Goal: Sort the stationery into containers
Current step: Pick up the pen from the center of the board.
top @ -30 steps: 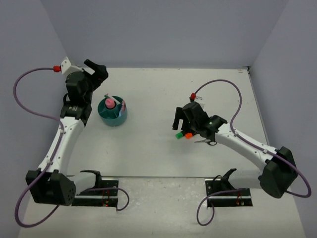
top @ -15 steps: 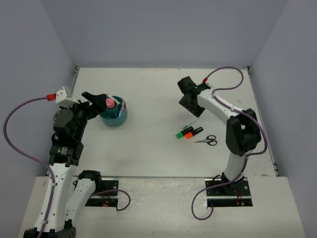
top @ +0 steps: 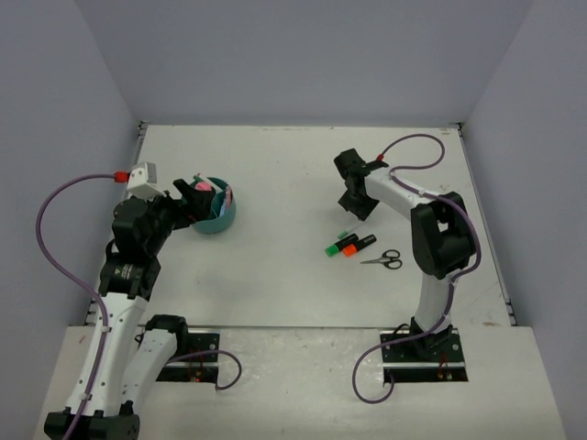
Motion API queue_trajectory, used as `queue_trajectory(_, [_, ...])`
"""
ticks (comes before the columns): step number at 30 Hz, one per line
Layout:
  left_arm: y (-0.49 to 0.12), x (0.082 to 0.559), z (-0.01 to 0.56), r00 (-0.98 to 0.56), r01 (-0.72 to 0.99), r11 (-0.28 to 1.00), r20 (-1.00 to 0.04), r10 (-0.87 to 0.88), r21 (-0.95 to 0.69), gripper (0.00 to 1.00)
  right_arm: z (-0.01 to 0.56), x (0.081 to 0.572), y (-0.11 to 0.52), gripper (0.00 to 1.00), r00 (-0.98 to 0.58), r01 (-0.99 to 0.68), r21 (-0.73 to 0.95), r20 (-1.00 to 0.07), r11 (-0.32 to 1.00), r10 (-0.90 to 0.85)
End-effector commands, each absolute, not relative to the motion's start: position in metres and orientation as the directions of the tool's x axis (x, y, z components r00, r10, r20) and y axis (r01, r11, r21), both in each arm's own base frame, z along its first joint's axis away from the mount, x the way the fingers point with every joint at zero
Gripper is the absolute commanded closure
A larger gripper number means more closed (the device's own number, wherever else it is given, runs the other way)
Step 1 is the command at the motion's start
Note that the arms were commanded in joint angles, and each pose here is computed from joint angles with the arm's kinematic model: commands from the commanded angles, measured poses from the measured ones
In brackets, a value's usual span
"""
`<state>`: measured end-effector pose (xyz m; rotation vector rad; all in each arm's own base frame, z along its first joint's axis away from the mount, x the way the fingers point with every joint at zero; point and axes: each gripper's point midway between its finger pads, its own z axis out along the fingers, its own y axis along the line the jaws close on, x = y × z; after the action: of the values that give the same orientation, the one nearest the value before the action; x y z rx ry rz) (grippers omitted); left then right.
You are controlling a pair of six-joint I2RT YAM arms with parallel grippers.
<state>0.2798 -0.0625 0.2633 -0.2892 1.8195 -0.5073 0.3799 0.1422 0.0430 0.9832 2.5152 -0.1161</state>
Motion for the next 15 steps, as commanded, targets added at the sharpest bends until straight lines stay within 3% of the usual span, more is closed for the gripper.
queue_trajectory(1, [-0.065,0.278,0.274,-0.278,0.114,0.883,-0.868,-0.411,-0.455,0.00,0.033,0.380,0.142,0.51,-0.636,0.681,0.094,-0.415,0.726,0.651])
queue_trajectory(9, [-0.069,0.279,0.268,-0.296,0.123,0.875,-0.859,-0.418,-0.468,0.00,0.019,0.365,0.134,0.53,-0.621,0.715,0.064,-0.402,0.697,0.673])
queue_trajectory(15, [-0.065,0.276,0.277,-0.275,0.115,0.884,-0.870,-0.410,-0.453,0.00,0.015,0.363,0.134,0.64,-0.629,0.714,0.063,-0.379,0.697,0.679])
